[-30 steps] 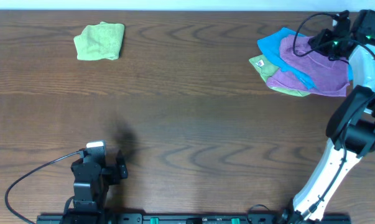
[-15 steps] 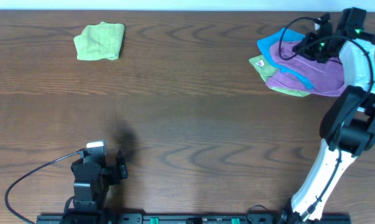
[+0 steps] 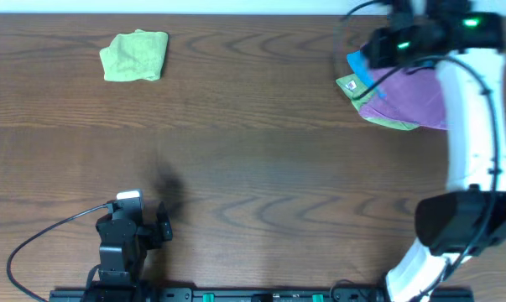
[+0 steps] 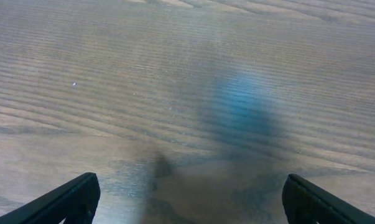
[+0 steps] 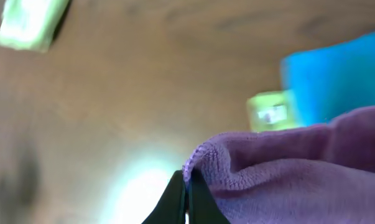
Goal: Fold the cloth
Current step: 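Grasp the purple cloth edge with the right gripper and lift it, then drag the purple cloth leftward to the table center with right gripper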
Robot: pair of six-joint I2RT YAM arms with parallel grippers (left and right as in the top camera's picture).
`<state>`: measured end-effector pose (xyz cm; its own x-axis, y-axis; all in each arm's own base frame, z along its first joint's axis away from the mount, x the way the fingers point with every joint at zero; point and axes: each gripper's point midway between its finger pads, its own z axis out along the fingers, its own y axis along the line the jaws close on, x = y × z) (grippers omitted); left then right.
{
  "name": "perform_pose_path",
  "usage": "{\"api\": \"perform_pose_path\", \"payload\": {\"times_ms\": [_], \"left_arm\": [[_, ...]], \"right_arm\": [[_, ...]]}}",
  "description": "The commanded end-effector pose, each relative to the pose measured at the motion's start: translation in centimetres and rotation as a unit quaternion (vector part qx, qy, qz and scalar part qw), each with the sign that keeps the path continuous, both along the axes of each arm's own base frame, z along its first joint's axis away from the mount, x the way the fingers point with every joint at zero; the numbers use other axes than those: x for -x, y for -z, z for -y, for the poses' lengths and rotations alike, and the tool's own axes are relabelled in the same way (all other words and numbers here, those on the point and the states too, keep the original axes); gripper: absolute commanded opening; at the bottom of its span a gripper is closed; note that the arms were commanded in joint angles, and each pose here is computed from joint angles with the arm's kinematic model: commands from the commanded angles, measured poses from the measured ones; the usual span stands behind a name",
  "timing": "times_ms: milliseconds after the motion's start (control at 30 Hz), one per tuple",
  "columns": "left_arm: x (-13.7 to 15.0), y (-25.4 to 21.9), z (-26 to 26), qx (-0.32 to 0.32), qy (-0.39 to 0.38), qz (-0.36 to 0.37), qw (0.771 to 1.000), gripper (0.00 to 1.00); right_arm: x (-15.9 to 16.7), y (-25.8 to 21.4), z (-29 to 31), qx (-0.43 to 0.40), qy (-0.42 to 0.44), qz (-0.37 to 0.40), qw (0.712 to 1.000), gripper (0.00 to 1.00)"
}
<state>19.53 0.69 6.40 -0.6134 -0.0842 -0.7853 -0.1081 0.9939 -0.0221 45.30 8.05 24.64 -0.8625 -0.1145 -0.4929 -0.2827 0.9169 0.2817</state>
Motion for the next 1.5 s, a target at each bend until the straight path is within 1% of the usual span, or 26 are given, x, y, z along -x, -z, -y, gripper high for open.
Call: {"api": "perform_pose_path", "payload": {"times_ms": [0,100,200,300,367,467,500,567,633,667,733,800,833,867,933,1000,1067,1133,1200,1233,1333,1467], "left_arm": [[0.1,0.4,0.0,0.001,-0.002,-0.003,1.0,0.95],[0.1,0.4,0.0,0.001,-0.002,-0.003,1.0,0.95],[0.1,0.4,0.0,0.001,-0.002,-0.003,1.0,0.95],[0.1,0.4,0.0,0.001,-0.002,-0.003,1.0,0.95],[0.1,0.4,0.0,0.001,-0.002,-0.003,1.0,0.95],[0.1,0.4,0.0,0.001,-0.002,-0.003,1.0,0.95],[0.1,0.4,0.0,0.001,-0.002,-0.003,1.0,0.95],[0.1,0.4,0.0,0.001,-0.002,-0.003,1.0,0.95],[0.1,0.4,0.0,0.001,-0.002,-0.003,1.0,0.95],[0.1,0.4,0.0,0.001,-0.002,-0.003,1.0,0.95],[0.1,0.4,0.0,0.001,-0.002,-0.003,1.0,0.95],[0.1,0.4,0.0,0.001,-0.002,-0.003,1.0,0.95],[0.1,0.4,0.0,0.001,-0.002,-0.003,1.0,0.95],[0.1,0.4,0.0,0.001,-0.002,-0.003,1.0,0.95],[0.1,0.4,0.0,0.001,-0.002,-0.003,1.0,0.95],[0.1,0.4,0.0,0.001,-0.002,-0.003,1.0,0.95],[0.1,0.4,0.0,0.001,-0.002,-0.003,1.0,0.95],[0.1,0.4,0.0,0.001,-0.002,-0.003,1.0,0.95],[0.1,0.4,0.0,0.001,-0.002,-0.003,1.0,0.95],[0.1,0.4,0.0,0.001,-0.002,-0.003,1.0,0.95],[0.1,0.4,0.0,0.001,-0.002,-0.003,1.0,0.95],[0.1,0.4,0.0,0.001,-0.002,-0.003,1.0,0.95]], "right_arm": [[3.1,0.4,-5.7,0.015,-0.083,-0.024,0.996,0.01],[5.2,-0.1,-9.3,0.034,-0.122,-0.021,0.992,0.01],[6.4,-1.7,-10.4,0.079,-0.129,0.015,0.988,0.01],[6.6,-3.7,-9.5,0.121,-0.108,0.055,0.985,0.01],[6.4,-5.1,-8.8,0.124,-0.079,0.074,0.986,0.01],[6.5,-6.6,-8.7,0.117,-0.069,0.097,0.986,0.01],[6.3,-7.5,-8.8,0.116,-0.064,0.117,0.984,0.01],[5.1,-10.1,-8.0,0.13,-0.024,0.175,0.976,0.01],[3.4,-12.8,-6.9,0.161,-0.002,0.242,0.957,0.01],[2.7,-13.7,-6.7,0.171,0.003,0.266,0.949,0.01],[1.4,-15.0,-7.3,0.178,-0.017,0.307,0.935,0.01],[-0.3,-16.2,-8.9,0.165,-0.036,0.351,0.921,0.01],[-2.2,-17.5,-9.7,0.151,-0.027,0.391,0.908,0.01],[-3.3,-18.3,-10.0,0.142,-0.019,0.413,0.899,0.01],[-4.8,-19.4,-10.7,0.127,-0.007,0.448,0.885,0.01],[-6.2,-19.6,-11.3,0.118,-0.001,0.468,0.876,0.01],[-7.1,-18.1,-11.7,0.122,-0.005,0.456,0.882,0.01],[-7.3,-14.8,-12.0,0.131,-0.015,0.41,0.903,0.01],[-6.8,-11.0,-12.3,0.136,-0.022,0.348,0.927,0.01],[-5.8,-7.6,-12.3,0.149,-0.033,0.288,0.945,0.01],[-2.7,-1.5,-13.0,0.147,-0.059,0.164,0.974,0.01],[1.4,2.1,-14.0,0.14,-0.109,0.062,0.982,0.01]]}}
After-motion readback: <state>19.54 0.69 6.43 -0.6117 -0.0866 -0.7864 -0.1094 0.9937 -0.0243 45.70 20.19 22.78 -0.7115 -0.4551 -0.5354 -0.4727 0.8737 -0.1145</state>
